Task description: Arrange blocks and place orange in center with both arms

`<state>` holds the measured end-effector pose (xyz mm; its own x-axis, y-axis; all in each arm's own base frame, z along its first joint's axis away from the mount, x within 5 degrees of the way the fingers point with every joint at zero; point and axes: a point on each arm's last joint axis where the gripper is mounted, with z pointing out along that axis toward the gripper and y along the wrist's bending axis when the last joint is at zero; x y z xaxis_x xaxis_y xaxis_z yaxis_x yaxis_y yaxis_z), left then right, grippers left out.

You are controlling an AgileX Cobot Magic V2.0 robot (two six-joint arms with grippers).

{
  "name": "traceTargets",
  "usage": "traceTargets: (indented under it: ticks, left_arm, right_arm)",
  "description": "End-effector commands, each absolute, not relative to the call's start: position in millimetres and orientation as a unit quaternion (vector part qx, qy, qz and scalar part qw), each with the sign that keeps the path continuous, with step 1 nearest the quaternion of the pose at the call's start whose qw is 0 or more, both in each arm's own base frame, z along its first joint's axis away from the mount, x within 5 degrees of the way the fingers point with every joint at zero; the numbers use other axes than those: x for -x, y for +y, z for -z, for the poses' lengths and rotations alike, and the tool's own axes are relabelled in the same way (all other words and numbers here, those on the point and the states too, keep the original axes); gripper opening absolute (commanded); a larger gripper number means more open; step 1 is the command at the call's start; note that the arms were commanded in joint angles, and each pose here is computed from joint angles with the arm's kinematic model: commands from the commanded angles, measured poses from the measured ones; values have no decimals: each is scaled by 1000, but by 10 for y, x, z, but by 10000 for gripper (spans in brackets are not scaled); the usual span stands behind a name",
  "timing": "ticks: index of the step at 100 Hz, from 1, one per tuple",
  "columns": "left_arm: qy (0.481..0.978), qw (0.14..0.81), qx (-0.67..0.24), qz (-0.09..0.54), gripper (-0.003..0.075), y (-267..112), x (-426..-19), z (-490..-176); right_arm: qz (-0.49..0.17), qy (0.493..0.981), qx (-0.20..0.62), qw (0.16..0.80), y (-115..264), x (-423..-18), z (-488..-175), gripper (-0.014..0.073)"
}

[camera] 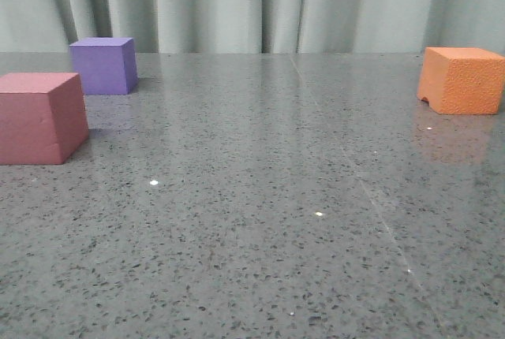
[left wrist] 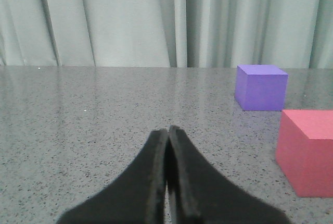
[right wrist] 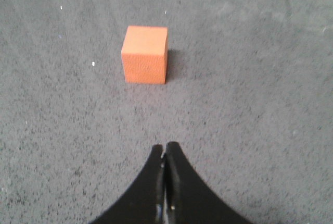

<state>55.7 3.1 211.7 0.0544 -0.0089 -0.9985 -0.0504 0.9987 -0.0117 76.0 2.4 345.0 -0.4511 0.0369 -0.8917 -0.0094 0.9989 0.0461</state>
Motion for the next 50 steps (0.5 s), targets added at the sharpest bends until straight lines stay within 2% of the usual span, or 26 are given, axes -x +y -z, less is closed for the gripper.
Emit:
traceTargets:
  ticks: [1,15,27,34,46,50]
  left_arm:
    - [666,746,18,-9,-19,20,-552,-2020]
    - [666,746,18,-9,-19,20,-552,-2020]
    - [666,746,18,-9,-19,20,-552,-2020]
    - [666,746,18,-9,-19,20,-552,-2020]
    - [666,746,18,-9,-19,20,-552,-2020]
    - [666,746,18,-9,-19,20,-552,-2020]
  right_arm:
    - [-22,842,-7,539,27,-844,-3561,-59]
    - [-22,846,-8,533,29,-860,-3548,-48]
    - [-24,846,-8,533,31,-857,-3548,67]
    - [-28,848,-9,529,36,-854,-3541,202]
    - [-39,851,-12,523,51,-849,-3532,534]
    - [-45,851,-13,523,59,-848,-3531,619]
